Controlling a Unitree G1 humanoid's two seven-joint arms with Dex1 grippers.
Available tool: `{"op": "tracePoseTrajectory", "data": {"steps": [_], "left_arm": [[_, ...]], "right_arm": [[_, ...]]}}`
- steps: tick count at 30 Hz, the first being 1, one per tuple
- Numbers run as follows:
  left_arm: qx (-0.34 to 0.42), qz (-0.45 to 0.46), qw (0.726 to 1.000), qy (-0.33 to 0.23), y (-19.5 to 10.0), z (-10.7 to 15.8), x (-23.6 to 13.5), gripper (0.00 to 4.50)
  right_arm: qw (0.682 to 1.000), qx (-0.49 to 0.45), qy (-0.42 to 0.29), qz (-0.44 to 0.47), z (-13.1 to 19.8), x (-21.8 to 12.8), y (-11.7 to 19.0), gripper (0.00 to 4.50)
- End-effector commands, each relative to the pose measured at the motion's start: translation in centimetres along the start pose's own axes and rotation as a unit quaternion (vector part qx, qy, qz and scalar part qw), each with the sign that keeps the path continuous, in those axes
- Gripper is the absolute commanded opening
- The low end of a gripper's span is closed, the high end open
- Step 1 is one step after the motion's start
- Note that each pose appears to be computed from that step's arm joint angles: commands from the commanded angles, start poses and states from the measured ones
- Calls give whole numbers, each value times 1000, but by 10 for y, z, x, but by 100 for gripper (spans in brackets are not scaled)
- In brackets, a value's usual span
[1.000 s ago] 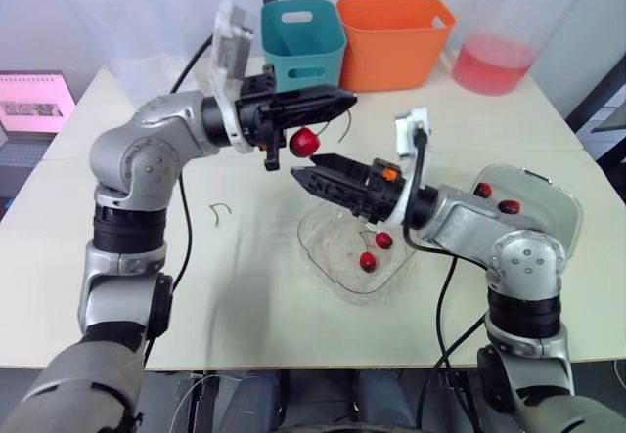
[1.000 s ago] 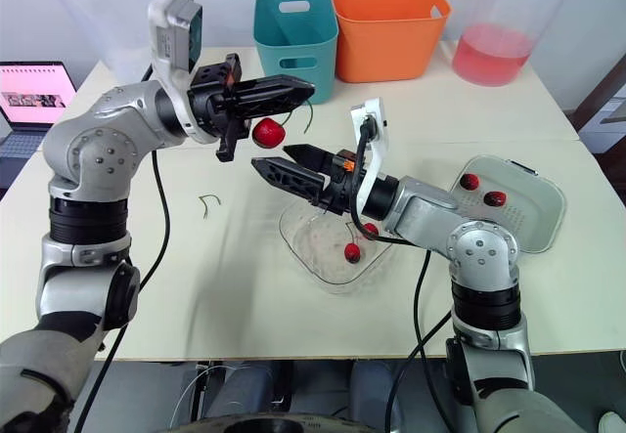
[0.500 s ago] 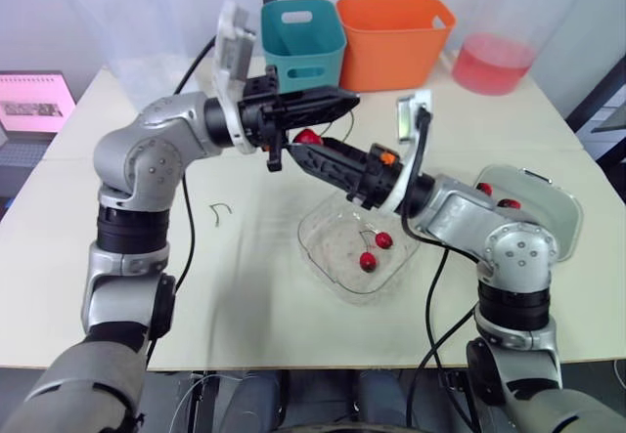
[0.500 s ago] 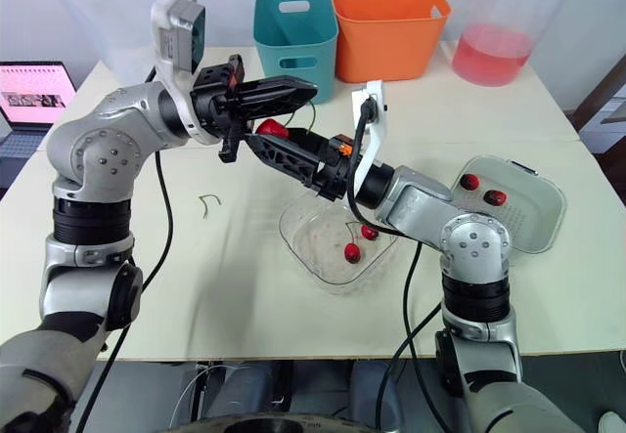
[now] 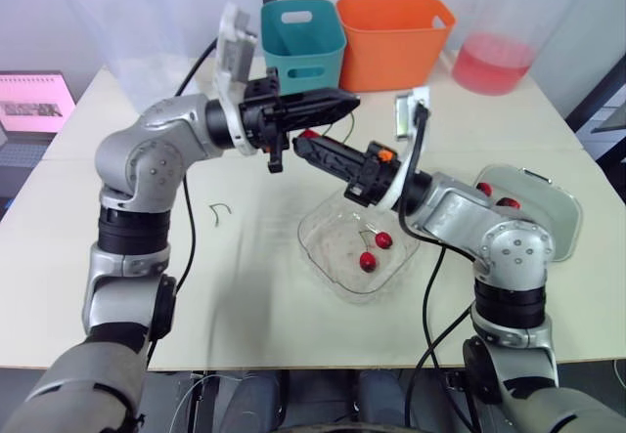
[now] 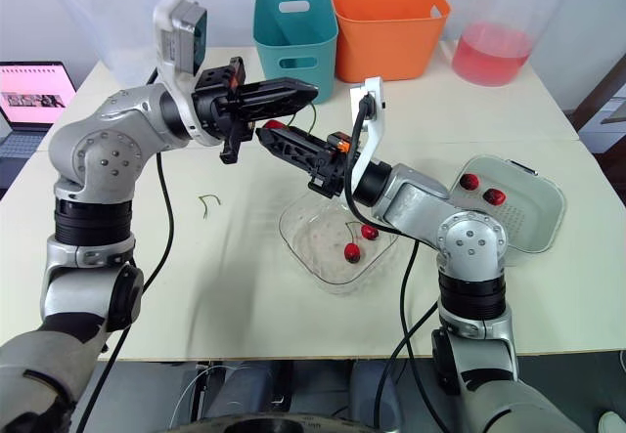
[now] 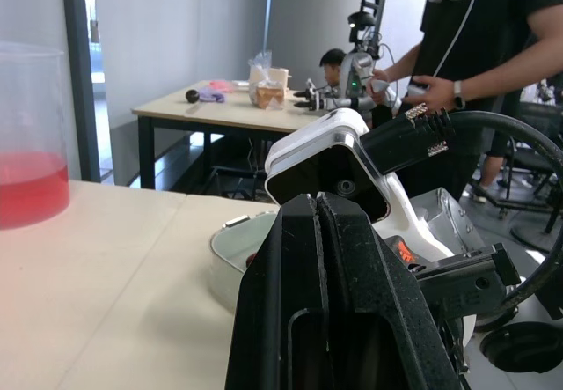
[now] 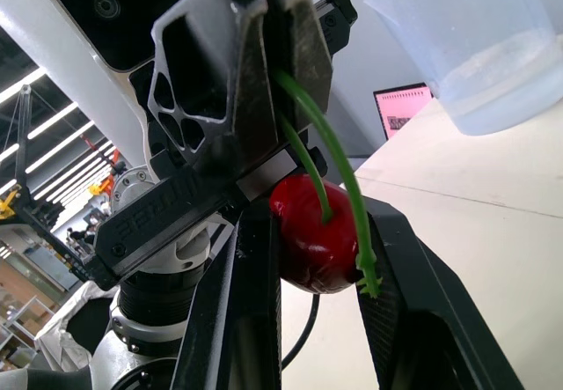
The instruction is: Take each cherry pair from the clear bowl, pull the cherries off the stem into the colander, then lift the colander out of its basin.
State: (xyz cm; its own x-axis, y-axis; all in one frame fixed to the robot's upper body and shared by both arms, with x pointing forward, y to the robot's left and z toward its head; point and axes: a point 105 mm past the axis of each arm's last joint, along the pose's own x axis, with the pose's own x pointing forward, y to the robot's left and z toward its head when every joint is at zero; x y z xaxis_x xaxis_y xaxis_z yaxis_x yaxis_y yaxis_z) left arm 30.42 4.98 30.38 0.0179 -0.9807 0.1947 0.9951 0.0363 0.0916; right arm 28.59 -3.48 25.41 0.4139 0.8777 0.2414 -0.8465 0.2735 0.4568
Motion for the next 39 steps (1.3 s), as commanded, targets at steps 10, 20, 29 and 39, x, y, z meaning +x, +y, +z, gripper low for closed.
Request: {"op": "tracePoseTrajectory", "data": {"steps": [10,20,29,39], "left_arm": [[37,3,999,-17,0,18,-1,0],[39,5,999,-22,2,20,1,0],[55,27,998,17,8,3,-8,0],[43,43,998,34,8,-15,-20,0]], "right_arm": [[998,-35,57,-18,-25,-12,-5,91],[995,-45,83,-25,-37,-17,-9,91],[995,-74,44,-55,-3,-44,-14,91],[914,-216,107,-325,70,-194,-59,91]]}}
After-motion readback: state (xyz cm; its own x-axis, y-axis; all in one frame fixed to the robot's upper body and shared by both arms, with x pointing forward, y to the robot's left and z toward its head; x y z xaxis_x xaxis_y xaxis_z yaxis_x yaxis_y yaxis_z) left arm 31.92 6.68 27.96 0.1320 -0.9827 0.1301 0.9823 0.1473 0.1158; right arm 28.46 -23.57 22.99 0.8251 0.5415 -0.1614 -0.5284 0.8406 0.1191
